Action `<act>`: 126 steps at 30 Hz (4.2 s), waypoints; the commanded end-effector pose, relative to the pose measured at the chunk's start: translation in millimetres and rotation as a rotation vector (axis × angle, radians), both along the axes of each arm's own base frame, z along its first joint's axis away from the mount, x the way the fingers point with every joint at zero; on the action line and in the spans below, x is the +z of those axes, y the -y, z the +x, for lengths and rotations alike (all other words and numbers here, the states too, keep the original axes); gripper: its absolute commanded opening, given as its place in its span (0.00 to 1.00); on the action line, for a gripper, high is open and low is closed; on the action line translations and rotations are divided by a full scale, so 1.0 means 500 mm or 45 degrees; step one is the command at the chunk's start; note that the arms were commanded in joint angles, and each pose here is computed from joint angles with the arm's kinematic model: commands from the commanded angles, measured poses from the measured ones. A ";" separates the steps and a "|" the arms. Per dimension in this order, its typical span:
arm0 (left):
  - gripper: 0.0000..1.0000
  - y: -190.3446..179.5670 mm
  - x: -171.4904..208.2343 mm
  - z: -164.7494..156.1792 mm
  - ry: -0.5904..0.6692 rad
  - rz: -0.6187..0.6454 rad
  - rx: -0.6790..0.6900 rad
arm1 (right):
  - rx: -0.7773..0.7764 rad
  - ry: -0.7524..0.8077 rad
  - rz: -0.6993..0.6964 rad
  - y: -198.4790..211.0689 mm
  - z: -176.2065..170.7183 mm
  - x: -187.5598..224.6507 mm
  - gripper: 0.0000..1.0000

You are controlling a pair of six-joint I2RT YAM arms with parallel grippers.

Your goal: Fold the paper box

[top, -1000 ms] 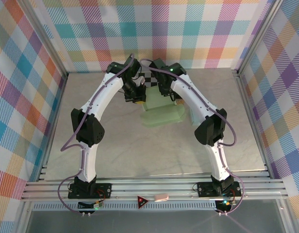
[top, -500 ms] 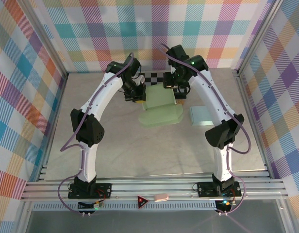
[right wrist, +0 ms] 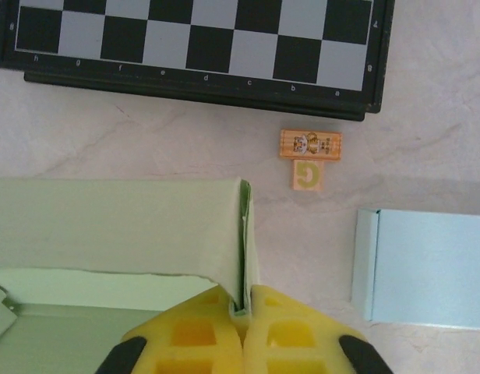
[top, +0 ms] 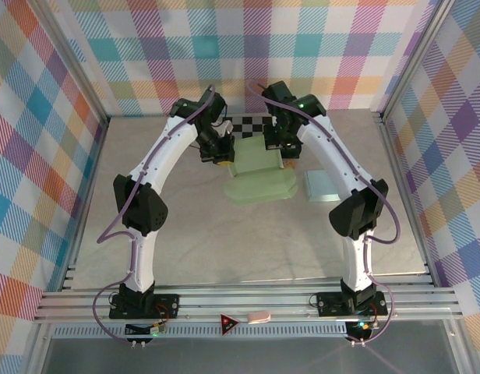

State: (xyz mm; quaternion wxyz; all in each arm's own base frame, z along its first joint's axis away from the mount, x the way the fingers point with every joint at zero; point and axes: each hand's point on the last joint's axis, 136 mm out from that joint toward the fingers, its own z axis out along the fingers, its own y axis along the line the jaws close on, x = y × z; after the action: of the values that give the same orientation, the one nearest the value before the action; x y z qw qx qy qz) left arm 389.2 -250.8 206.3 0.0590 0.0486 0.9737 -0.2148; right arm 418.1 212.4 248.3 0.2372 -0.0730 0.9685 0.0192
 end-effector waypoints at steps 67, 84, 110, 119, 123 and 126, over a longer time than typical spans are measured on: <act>0.16 0.036 -0.256 -0.015 0.096 -0.167 0.124 | -0.208 -0.172 -0.246 -0.020 -0.089 -0.290 0.00; 0.63 0.013 -0.133 -0.040 0.277 -0.337 0.057 | -0.229 -0.344 -0.187 -0.002 -0.090 -0.346 0.00; 0.21 -0.009 -0.249 -0.058 0.143 -0.659 -0.049 | -0.112 -0.514 -0.031 -0.022 -0.078 -0.391 0.00; 0.32 -0.034 -0.242 -0.074 0.195 -0.594 -0.027 | -0.114 -0.529 -0.028 -0.021 -0.081 -0.394 0.00; 0.29 -0.039 -0.256 -0.081 0.157 -0.594 -0.034 | -0.113 -0.534 -0.019 -0.022 -0.082 -0.396 0.00; 0.30 -0.052 -0.247 -0.075 0.181 -0.624 -0.006 | -0.109 -0.537 -0.019 -0.022 -0.084 -0.397 0.00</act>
State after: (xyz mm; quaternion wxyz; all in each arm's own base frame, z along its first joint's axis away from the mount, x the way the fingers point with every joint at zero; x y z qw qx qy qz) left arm 351.0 -231.8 70.4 0.1156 0.0424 0.8950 -0.4288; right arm 374.8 222.2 47.7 0.0344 -0.0256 0.9990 0.0091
